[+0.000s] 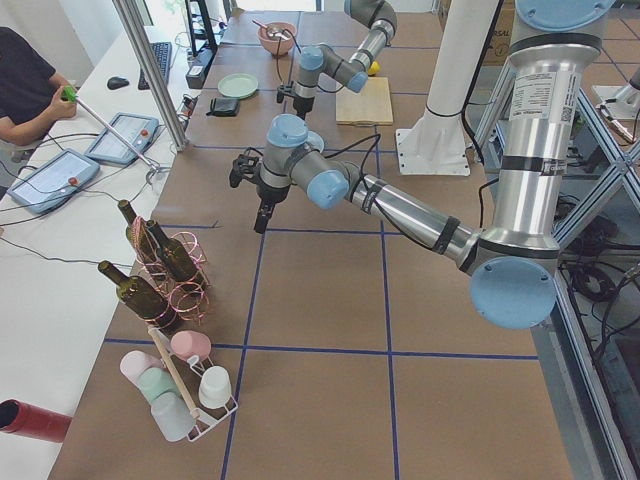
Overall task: Pick orange to plate
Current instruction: 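Carry the orange over the light blue plate and lower it with the right gripper, then open the right gripper and raise it away from the plate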
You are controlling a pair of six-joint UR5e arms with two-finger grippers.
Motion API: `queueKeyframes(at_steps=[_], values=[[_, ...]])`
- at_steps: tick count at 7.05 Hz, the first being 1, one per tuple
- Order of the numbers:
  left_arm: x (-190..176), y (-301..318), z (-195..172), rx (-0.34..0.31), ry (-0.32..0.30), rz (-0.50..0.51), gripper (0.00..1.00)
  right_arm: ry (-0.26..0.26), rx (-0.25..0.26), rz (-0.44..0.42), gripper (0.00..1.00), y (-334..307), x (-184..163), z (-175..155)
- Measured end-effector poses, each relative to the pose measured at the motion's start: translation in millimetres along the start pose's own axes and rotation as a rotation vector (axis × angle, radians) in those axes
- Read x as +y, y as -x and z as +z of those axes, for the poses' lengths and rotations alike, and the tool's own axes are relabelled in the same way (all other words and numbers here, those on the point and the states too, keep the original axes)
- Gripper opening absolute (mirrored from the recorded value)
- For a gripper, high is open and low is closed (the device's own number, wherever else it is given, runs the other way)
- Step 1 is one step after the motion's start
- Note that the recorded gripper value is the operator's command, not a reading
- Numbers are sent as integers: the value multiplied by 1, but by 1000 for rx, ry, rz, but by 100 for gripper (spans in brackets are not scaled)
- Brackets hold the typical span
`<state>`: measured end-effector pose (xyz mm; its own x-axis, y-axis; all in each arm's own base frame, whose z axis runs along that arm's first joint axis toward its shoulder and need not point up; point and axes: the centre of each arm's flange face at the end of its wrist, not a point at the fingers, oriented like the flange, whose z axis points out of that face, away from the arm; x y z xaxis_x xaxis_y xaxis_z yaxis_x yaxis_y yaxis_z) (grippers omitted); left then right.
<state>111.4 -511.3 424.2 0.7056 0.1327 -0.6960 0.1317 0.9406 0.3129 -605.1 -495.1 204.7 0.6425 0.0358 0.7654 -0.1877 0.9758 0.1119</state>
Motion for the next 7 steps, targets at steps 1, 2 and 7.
queueKeyframes(at_steps=[1, 2, 7], values=[[-1, 7, 1, -7, 0, -10, 100, 4, 10, -7, 100, 5, 2, 6], [-2, 10, 3, -8, 5, -15, 100, 8, 15, -10, 100, 8, 3, 8], [-2, 22, 8, -6, 29, 4, 100, 43, 78, 12, 100, 16, -20, -57]])
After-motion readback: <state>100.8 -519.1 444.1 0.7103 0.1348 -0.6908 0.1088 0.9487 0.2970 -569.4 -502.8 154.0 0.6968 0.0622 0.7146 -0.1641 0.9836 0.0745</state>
